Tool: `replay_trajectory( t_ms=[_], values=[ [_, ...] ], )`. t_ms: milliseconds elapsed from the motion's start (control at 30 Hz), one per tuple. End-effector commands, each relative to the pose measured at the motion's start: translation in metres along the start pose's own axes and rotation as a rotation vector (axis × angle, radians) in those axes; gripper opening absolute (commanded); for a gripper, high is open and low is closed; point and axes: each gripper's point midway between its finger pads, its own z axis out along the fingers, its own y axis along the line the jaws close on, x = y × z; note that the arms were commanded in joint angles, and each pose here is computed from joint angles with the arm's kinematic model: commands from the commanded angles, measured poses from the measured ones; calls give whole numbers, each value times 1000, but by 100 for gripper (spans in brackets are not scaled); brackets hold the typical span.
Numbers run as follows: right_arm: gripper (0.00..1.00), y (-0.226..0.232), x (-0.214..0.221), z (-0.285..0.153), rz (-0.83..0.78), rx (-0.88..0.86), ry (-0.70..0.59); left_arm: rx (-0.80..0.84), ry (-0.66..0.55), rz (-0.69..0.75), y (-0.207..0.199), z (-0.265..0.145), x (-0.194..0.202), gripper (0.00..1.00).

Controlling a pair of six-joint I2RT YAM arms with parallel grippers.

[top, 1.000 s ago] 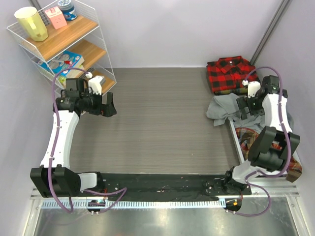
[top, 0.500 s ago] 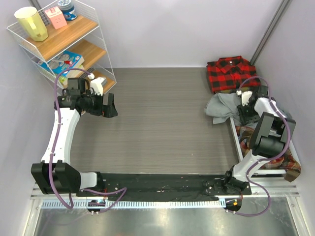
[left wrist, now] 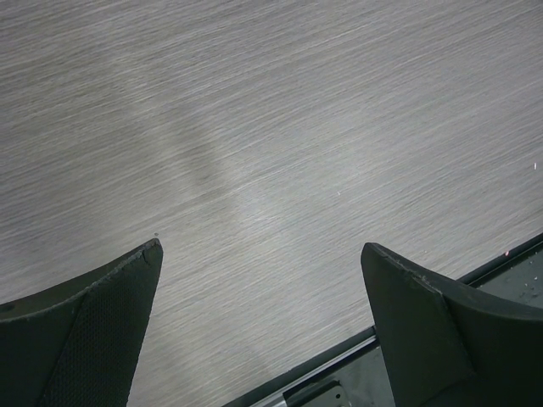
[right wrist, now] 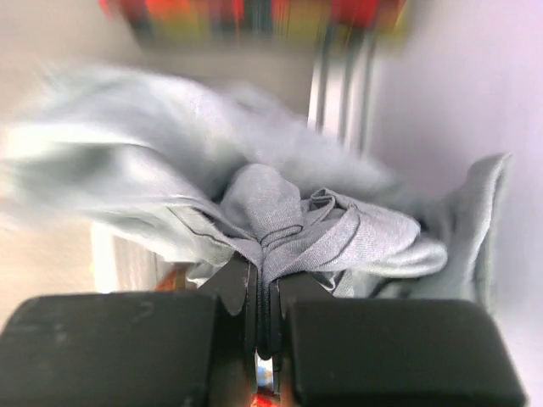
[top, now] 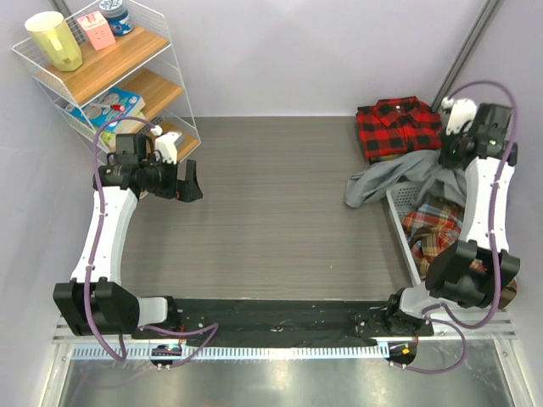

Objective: Fold and stack the long sleeve shirts
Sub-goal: Grab the shirt from the pile, then move the shirt to the center of the board

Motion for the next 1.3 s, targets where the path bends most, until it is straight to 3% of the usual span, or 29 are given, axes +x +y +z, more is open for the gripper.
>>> replay_trajectory(
  t_ms=[0,333,533,667,767,800,833,867,933,1000,1033,1100,1267],
  values=[
    [1,20,-78,-71,52,-104,-265,-29,-114,47,-3,-17,-29,100],
    [1,129,-199,-167,-105,-318,-574,-55,-131,15,1,-19,-38,100],
    [1,205,-245,-234,-191,-556,-780,-65,-163,-38,6,-20,-45,100],
    [1,256,-245,-248,-224,-730,-788,-30,-175,-77,7,-18,-52,100],
    [2,311,-211,-212,-311,-829,-636,-11,-168,-83,5,-17,-51,100],
    [14,326,-188,-195,-392,-843,-558,-8,-167,-75,5,-17,-50,100],
    [38,358,-156,-169,-475,-861,-438,-4,-160,-74,4,-17,-47,100],
    [51,368,-137,-150,-523,-841,-371,0,-157,-71,4,-16,-46,100],
    [66,377,-95,-117,-546,-850,-208,16,-134,-42,3,-14,-38,100],
    [82,375,-76,-109,-525,-889,-156,23,-98,5,5,-10,-28,100],
    [84,370,-59,-97,-504,-899,-109,32,-67,24,5,-7,-20,100],
    [89,359,-57,-96,-489,-875,-148,16,-15,54,13,2,-5,100],
    [87,319,-29,-27,-451,-730,-28,-23,146,144,37,41,19,99]
  ],
)
